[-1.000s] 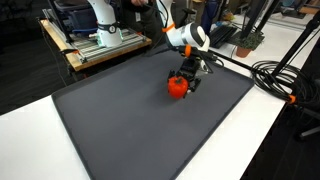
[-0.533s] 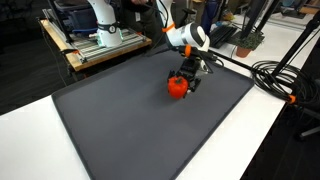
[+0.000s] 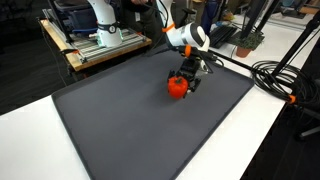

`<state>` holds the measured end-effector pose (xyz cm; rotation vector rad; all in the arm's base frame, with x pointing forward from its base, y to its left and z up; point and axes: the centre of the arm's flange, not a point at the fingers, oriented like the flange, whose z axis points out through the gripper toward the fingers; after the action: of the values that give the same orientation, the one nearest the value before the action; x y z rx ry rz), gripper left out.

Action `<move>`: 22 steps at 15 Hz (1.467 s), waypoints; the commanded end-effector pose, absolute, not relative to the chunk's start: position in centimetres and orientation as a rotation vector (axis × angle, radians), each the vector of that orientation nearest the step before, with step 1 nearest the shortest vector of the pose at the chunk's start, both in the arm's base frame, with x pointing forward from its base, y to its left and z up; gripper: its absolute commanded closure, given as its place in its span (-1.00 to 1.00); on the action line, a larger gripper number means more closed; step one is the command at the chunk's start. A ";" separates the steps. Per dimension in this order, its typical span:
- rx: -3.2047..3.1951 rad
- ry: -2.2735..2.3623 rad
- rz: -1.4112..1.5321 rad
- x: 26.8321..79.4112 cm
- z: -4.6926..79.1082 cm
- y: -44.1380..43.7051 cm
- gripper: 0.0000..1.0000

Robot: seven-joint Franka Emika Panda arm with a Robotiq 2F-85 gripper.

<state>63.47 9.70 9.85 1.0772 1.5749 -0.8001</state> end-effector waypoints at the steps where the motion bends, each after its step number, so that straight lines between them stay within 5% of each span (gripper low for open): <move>1: 1.077 1.575 -0.800 63.5 9.8 9.7 -0.32; 7: 1.077 1.575 -0.800 63.5 9.8 9.7 -0.32; 8: 1.077 1.575 -0.800 63.5 9.8 9.7 0.18; 22: 1.120 1.635 -0.812 63.6 5.6 6.7 0.18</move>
<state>62.83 6.87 6.16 1.1022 1.6137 -0.8428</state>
